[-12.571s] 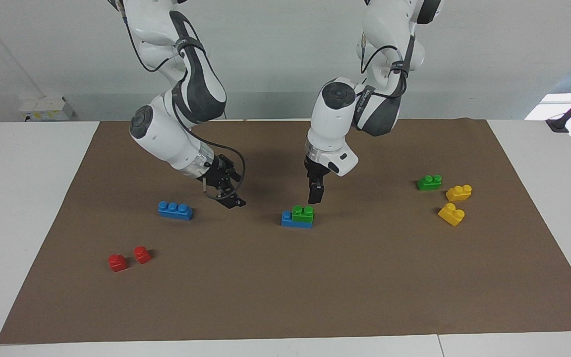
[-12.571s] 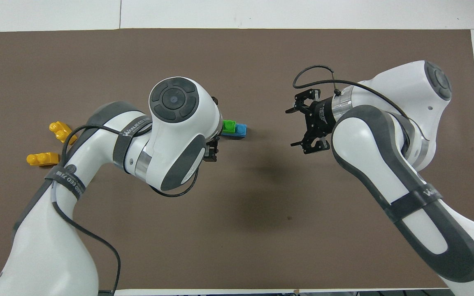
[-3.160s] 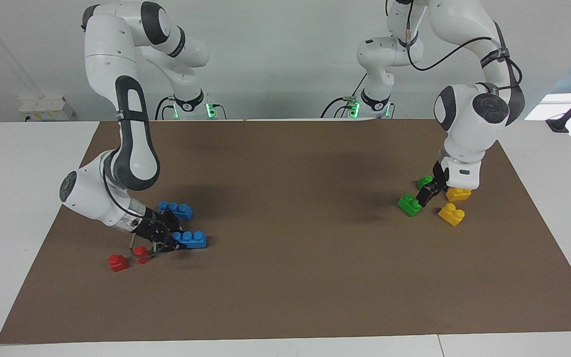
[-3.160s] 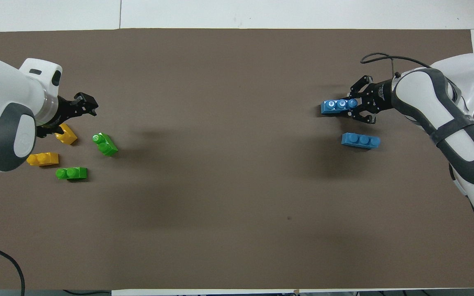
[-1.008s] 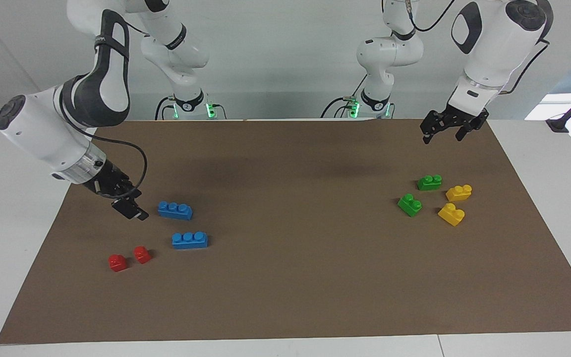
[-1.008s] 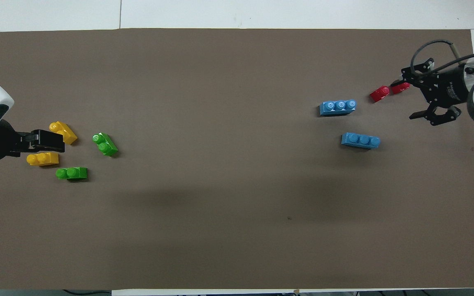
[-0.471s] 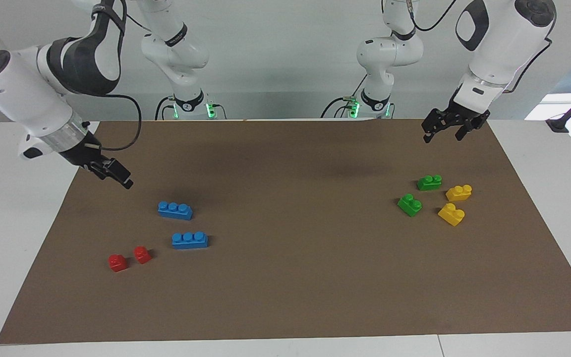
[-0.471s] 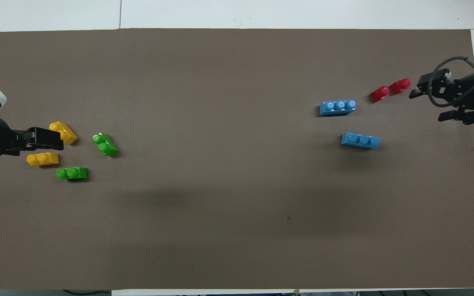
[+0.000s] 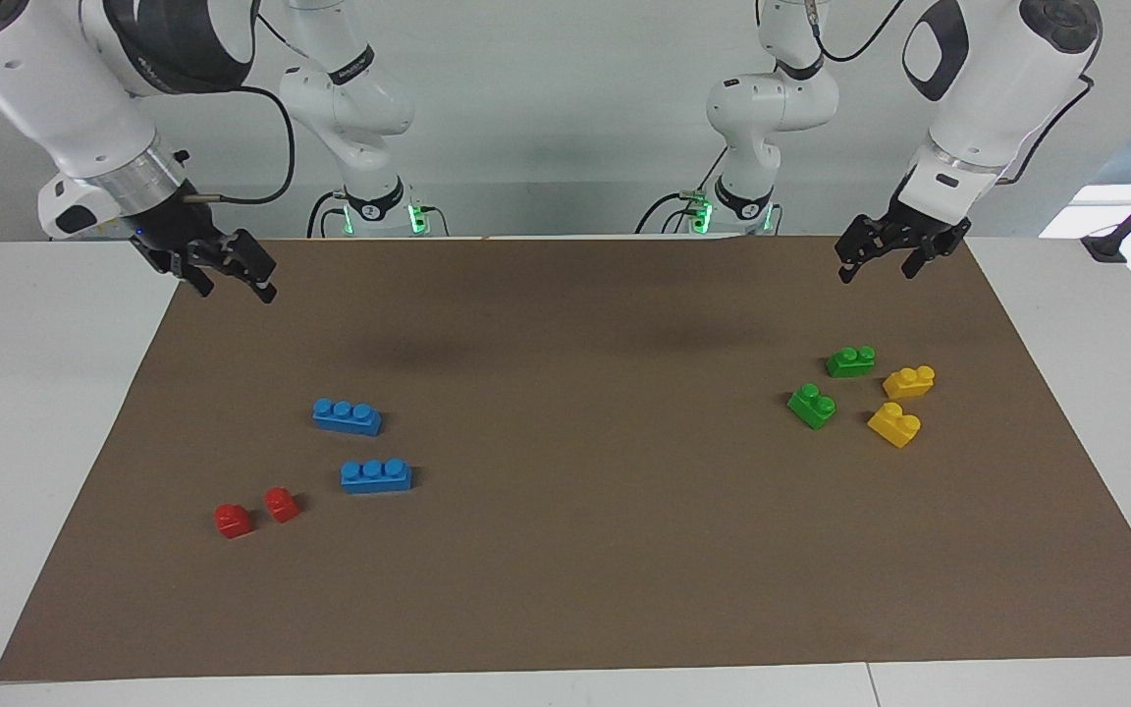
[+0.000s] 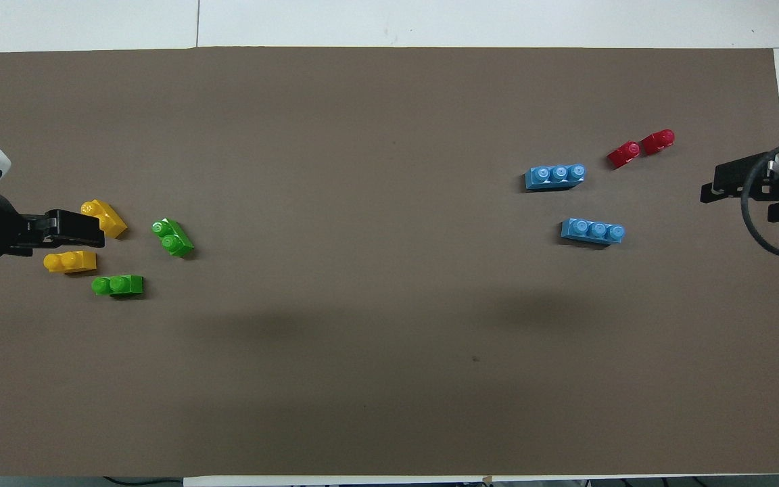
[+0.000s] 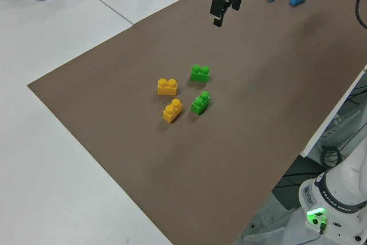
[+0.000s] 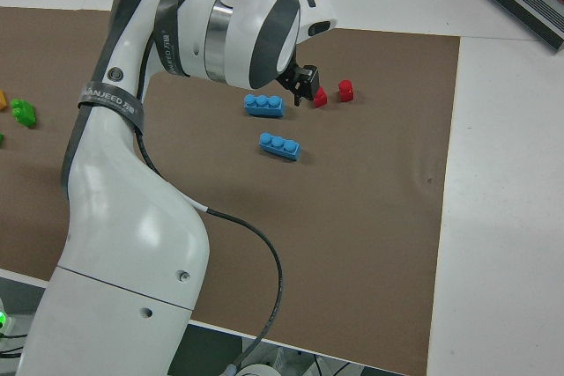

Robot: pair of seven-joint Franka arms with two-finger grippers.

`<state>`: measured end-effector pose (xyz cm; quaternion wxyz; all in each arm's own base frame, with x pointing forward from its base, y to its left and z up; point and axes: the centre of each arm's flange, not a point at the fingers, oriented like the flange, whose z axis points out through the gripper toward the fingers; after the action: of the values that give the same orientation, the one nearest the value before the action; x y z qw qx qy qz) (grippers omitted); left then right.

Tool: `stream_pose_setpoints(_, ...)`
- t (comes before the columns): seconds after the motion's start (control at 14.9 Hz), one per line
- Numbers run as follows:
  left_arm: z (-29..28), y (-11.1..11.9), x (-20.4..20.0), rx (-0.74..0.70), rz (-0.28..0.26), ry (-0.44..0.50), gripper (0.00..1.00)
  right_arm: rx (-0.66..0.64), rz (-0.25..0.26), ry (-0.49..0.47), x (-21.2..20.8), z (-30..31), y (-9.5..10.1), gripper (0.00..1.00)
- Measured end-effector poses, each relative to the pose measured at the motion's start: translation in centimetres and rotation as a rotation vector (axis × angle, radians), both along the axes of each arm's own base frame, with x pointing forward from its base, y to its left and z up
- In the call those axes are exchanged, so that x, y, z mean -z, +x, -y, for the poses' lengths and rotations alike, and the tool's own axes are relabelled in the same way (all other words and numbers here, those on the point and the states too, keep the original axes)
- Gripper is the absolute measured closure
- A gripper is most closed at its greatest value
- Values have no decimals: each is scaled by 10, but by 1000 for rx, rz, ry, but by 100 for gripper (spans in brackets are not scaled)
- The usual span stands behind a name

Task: Remove green block with left arm and hold with right

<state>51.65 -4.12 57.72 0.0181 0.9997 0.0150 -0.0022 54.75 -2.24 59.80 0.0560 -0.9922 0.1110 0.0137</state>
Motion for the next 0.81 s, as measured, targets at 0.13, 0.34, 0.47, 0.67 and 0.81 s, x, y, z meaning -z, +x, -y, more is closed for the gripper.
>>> stream_pose_setpoints(0.13, 0, 0, 0, 4, 0, 2, 0, -54, -19, -27, -7, -24, -5, 0)
stream_pose_setpoints(0.34, 0, 0, 0, 5, 1, 2, 0, -105, -22, -31, -11, -50, -8, 0)
stream_pose_setpoints(0.47, -1, 0, 0, 8, 1, 6, 0, -127, -16, -33, -14, -62, -9, 0)
stream_pose_setpoints(0.67, -1, 0, 0, 14, 2, 11, 0, -140, -9, -40, -17, -66, -9, 0)
stream_pose_setpoints(0.81, -1, 0, 0, 15, 2, 12, 0, -158, -11, -75, -16, -61, -9, 0)
